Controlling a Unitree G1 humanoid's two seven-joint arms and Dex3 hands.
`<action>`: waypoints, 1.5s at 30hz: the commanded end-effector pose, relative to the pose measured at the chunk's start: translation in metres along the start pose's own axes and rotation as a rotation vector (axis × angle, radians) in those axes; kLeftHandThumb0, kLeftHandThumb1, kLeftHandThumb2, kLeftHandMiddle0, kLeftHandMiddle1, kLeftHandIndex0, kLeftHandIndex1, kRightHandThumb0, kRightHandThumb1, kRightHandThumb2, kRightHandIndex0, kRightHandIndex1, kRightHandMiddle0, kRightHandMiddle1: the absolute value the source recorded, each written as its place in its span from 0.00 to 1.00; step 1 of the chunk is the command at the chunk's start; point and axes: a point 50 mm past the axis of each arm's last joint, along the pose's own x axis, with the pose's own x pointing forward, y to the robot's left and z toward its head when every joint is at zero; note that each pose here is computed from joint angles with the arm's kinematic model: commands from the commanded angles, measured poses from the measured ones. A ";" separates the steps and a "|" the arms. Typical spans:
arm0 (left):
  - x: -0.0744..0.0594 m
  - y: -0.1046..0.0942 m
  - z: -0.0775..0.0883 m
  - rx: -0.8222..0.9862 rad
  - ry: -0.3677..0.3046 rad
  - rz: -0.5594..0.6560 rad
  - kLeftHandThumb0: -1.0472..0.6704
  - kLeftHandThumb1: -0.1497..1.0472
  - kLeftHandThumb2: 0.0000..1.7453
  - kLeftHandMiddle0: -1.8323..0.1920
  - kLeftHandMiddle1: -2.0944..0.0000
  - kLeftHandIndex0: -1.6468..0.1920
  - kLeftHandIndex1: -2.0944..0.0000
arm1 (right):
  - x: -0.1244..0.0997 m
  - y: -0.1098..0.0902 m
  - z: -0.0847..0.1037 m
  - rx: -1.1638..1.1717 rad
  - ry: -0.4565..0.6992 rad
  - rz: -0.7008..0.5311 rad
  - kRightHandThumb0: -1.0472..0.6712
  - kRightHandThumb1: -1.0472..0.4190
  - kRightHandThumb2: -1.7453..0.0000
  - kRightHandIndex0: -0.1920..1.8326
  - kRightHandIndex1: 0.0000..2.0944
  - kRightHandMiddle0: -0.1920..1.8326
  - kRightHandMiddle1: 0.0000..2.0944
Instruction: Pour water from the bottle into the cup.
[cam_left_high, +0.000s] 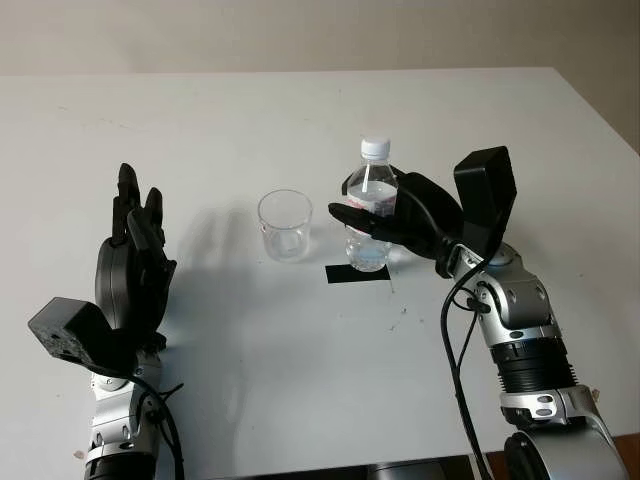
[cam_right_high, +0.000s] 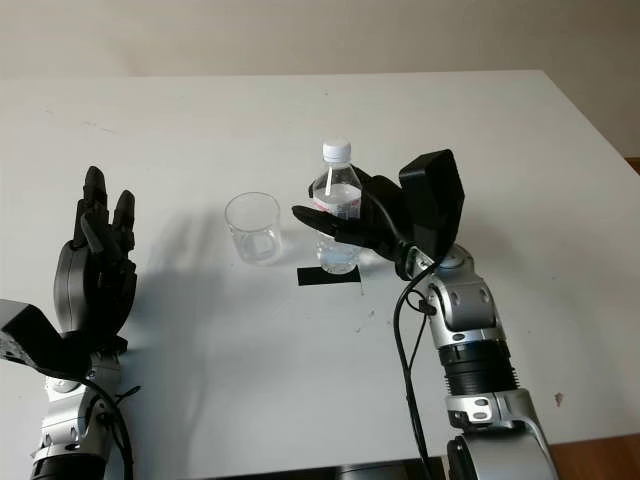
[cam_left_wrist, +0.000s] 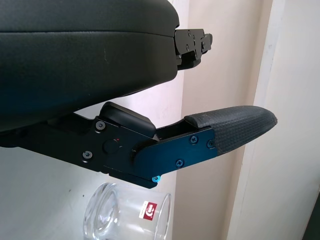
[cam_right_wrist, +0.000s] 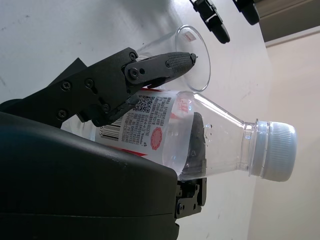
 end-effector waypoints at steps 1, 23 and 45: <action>-0.002 0.002 -0.001 0.002 0.002 -0.002 0.08 1.00 0.42 1.00 0.85 0.94 1.00 | -0.003 0.003 -0.015 0.012 0.042 0.011 0.49 0.00 0.77 0.96 1.00 0.78 1.00; -0.002 0.003 -0.001 0.003 0.005 -0.005 0.08 1.00 0.42 1.00 0.86 0.95 1.00 | -0.028 0.004 -0.036 -0.045 -0.013 0.064 0.41 0.01 0.96 0.17 1.00 0.02 1.00; -0.002 0.003 -0.002 0.002 0.009 -0.003 0.08 1.00 0.42 1.00 0.85 0.94 1.00 | -0.041 -0.005 -0.070 -0.057 -0.159 0.066 0.17 0.09 0.97 0.00 0.00 0.00 0.00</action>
